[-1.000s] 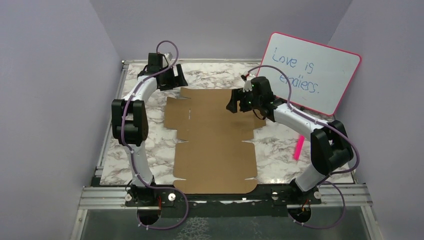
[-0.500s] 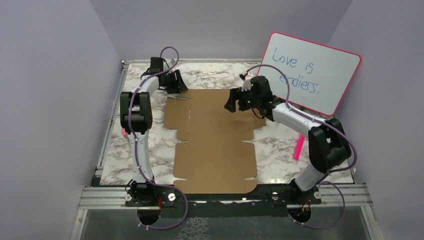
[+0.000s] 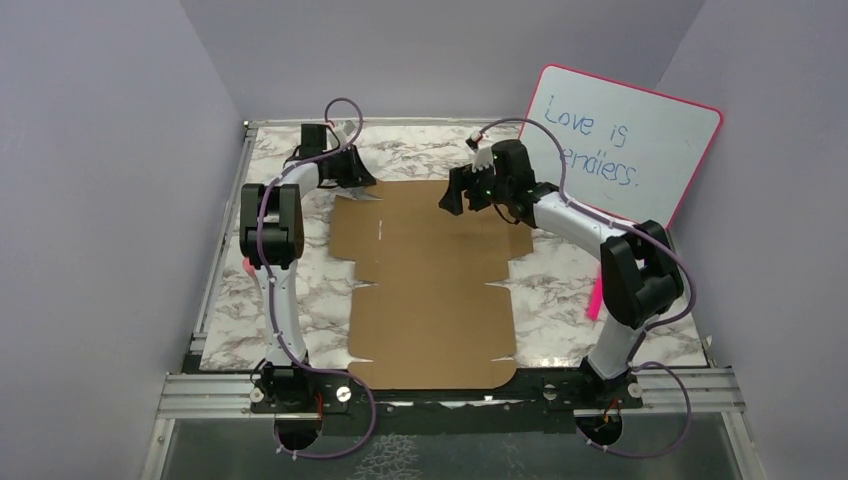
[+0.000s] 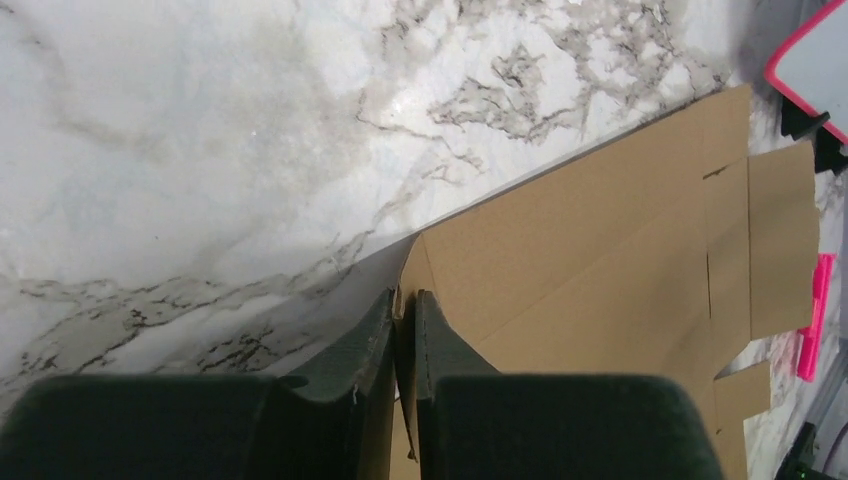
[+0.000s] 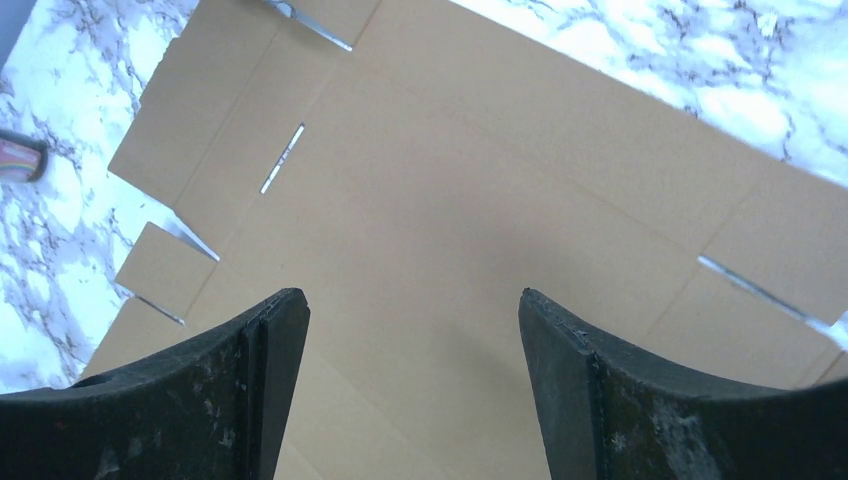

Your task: Fold the paper box

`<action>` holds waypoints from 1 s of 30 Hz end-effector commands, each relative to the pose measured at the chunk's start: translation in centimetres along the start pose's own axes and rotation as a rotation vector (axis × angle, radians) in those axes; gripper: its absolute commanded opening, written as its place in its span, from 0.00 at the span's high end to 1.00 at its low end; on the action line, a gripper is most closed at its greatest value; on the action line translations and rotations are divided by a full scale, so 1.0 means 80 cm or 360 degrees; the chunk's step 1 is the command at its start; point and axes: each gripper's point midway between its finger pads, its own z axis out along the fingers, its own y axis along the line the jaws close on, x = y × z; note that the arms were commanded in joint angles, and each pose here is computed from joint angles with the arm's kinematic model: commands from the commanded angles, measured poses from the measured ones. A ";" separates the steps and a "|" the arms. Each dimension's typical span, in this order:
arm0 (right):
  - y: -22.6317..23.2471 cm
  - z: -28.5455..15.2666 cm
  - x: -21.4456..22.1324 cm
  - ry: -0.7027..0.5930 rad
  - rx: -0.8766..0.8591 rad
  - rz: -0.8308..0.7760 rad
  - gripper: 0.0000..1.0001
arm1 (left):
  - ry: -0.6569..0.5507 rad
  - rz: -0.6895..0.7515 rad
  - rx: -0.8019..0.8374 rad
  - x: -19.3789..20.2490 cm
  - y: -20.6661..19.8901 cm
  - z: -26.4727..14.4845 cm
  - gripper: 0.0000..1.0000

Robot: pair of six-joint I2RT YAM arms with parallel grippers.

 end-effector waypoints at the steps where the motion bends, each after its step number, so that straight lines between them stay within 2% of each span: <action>1: 0.006 0.008 -0.022 -0.0060 -0.0082 -0.0178 0.17 | -0.0186 0.0190 0.0151 -0.026 -0.034 -0.023 0.91; 4: 0.007 0.012 -0.038 -0.0089 -0.0112 -0.0308 0.17 | -0.0288 0.0265 0.0192 -0.031 -0.049 -0.033 0.93; 8: -0.002 0.018 -0.052 -0.0010 -0.0082 -0.0474 0.17 | -0.0383 0.0370 0.0253 -0.029 -0.074 -0.047 0.94; 17: -0.016 0.011 -0.074 0.0077 -0.0138 -0.0887 0.17 | -0.0456 0.0611 0.0310 -0.018 -0.120 -0.062 0.94; 25: -0.025 0.013 -0.068 0.0163 -0.0424 -0.0986 0.17 | -0.0508 0.0777 0.0373 -0.014 -0.158 -0.078 0.94; 30: -0.044 0.023 -0.071 0.0164 -0.0458 -0.1018 0.16 | -0.0518 0.0839 0.0386 -0.009 -0.169 -0.081 0.94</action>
